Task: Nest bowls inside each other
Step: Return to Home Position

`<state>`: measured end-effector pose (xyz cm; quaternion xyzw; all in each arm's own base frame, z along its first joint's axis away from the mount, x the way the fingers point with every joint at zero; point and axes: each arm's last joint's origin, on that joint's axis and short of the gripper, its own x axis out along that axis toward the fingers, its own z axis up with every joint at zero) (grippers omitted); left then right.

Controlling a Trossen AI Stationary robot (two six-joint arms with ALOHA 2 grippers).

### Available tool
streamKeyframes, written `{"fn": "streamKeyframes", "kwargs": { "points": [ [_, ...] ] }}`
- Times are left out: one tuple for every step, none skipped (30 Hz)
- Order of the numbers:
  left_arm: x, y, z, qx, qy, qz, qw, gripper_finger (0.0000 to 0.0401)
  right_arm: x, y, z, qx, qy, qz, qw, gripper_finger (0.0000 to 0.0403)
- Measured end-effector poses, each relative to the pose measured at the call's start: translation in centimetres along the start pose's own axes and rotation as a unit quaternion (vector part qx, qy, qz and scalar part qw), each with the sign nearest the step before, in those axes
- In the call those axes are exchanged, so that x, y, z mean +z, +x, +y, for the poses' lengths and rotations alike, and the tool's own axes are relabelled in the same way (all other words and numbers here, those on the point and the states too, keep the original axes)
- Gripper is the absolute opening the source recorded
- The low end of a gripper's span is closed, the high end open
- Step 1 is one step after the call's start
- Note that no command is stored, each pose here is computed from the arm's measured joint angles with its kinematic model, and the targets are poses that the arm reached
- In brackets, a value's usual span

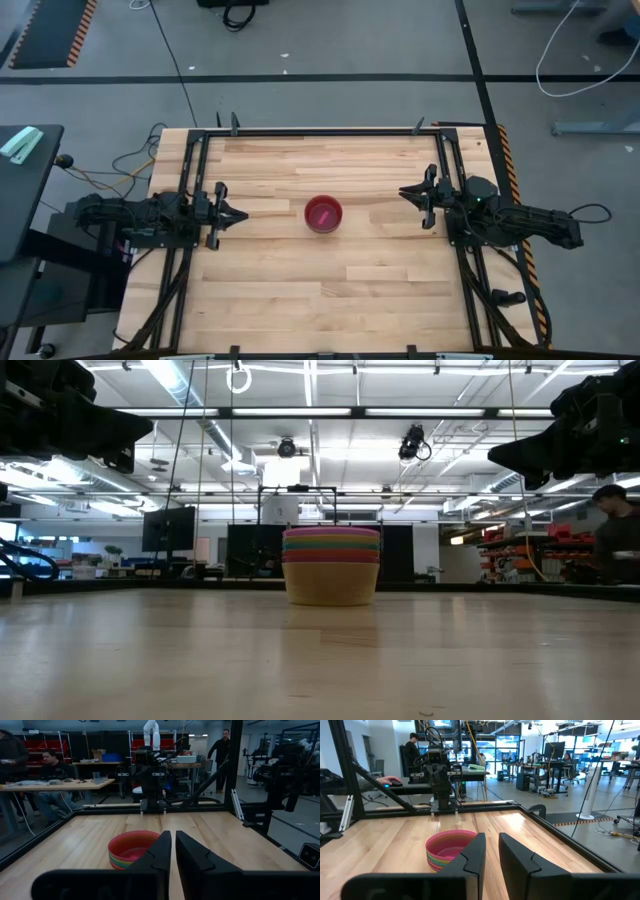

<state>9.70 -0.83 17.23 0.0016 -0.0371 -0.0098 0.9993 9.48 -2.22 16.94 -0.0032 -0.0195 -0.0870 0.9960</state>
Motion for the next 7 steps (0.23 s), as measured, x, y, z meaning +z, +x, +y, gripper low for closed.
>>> {"fn": "streamKeyframes", "kwargs": {
  "points": [
    [0.0, 0.0, 0.0, 0.0, 0.0, 0.0, 1.0, 0.0033, 0.0, 0.0, 0.0, 0.0, 0.0, 0.0, 1.0, 0.0062],
    [0.0, 0.0, 0.0, 0.0, 0.0, 0.0, 1.0, 0.0031, 0.0, 0.0, 0.0, 0.0, 0.0, 0.0, 1.0, 0.0062],
    [0.0, 0.0, 0.0, 0.0, 0.0, 0.0, 1.0, 0.003, 0.0, 0.0, 0.0, 0.0, 0.0, 0.0, 1.0, 0.0062],
    [0.0, 0.0, 0.0, 0.0, 0.0, 0.0, 1.0, 0.0028, 0.0, 0.0, 0.0, 0.0, 0.0, 0.0, 1.0, 0.0062],
    [0.0, 0.0, 0.0, 0.0, 0.0, 0.0, 1.0, 0.0027, 0.0, 0.0, 0.0, 0.0, 0.0, 0.0, 1.0, 0.0062],
    [0.0, 0.0, 0.0, 0.0, 0.0, 0.0, 1.0, 0.0026, 0.0, 0.0, 0.0, 0.0, 0.0, 0.0, 1.0, 0.0062],
    [0.0, 0.0, 0.0, 0.0, 0.0, 0.0, 1.0, 0.0025, 0.0, 0.0, 0.0, 0.0, 0.0, 0.0, 1.0, 0.0062]
  ]
}}
